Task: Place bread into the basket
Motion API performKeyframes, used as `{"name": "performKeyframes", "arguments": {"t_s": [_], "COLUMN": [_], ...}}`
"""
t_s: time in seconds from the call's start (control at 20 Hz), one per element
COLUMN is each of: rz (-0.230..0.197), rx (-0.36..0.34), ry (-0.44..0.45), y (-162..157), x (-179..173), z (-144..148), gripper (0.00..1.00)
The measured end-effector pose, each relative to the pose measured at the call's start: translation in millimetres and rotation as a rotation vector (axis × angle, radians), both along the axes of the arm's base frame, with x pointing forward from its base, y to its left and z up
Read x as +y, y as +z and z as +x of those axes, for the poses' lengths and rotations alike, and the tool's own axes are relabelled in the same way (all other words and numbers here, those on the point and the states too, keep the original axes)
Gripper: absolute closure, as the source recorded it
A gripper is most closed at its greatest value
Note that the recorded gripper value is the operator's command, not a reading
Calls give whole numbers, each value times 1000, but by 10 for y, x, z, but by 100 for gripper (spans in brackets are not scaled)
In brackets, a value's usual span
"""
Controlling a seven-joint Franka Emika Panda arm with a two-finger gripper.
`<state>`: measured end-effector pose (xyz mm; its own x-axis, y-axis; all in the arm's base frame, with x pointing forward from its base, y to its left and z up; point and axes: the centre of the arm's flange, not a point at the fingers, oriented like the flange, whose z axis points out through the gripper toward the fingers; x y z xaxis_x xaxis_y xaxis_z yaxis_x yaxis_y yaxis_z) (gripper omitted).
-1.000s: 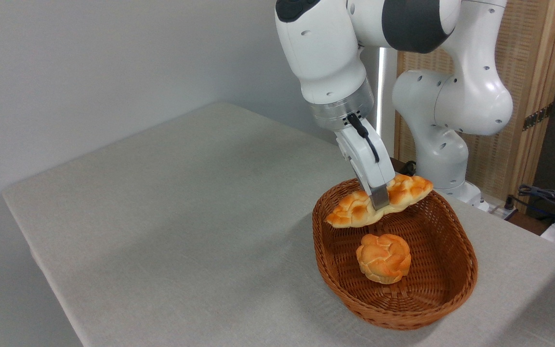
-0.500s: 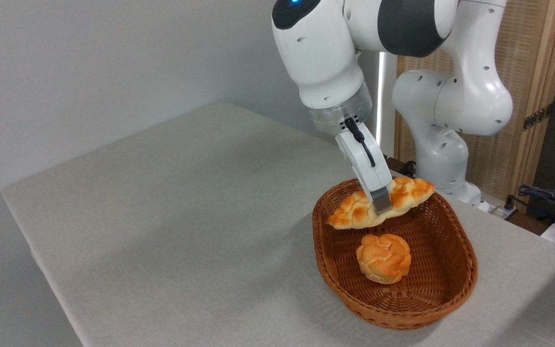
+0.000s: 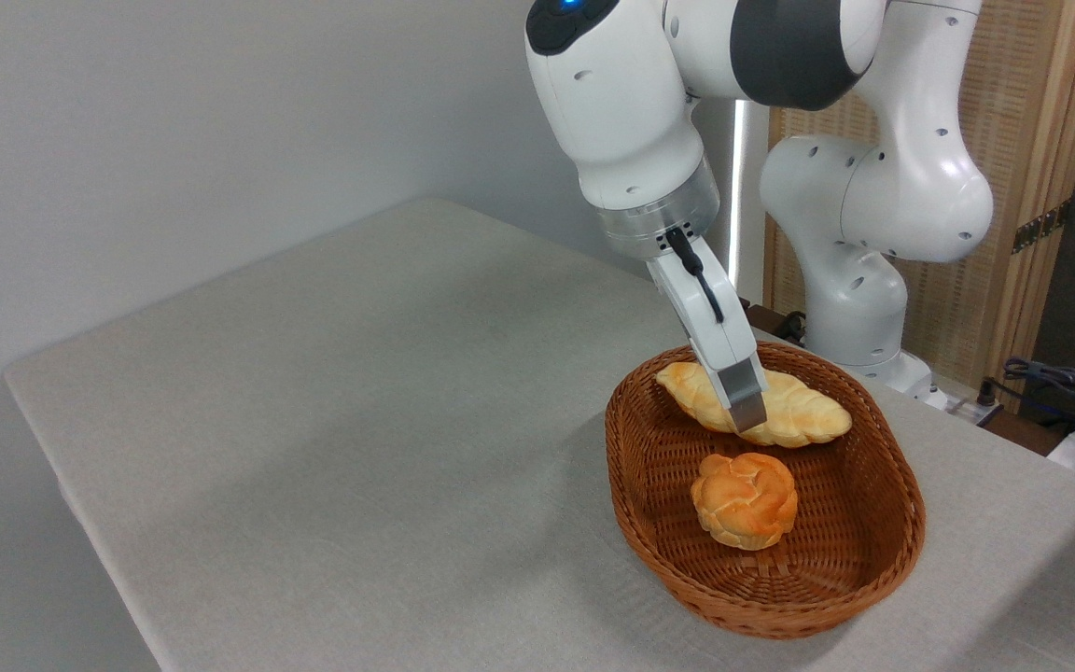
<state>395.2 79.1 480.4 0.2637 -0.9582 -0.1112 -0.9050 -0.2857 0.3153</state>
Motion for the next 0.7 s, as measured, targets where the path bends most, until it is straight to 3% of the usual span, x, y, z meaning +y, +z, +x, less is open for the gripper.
{"name": "performKeyframes", "arguments": {"t_s": [0.15,0.45,0.7], "rz": [10,55,70], "rx": [-65,-244,-298], "ry": [0,3,330], "y": [205,1038,1223], "x": [19,-104,-303], "z": [88,410,957], "gripper": [0,0,0]}}
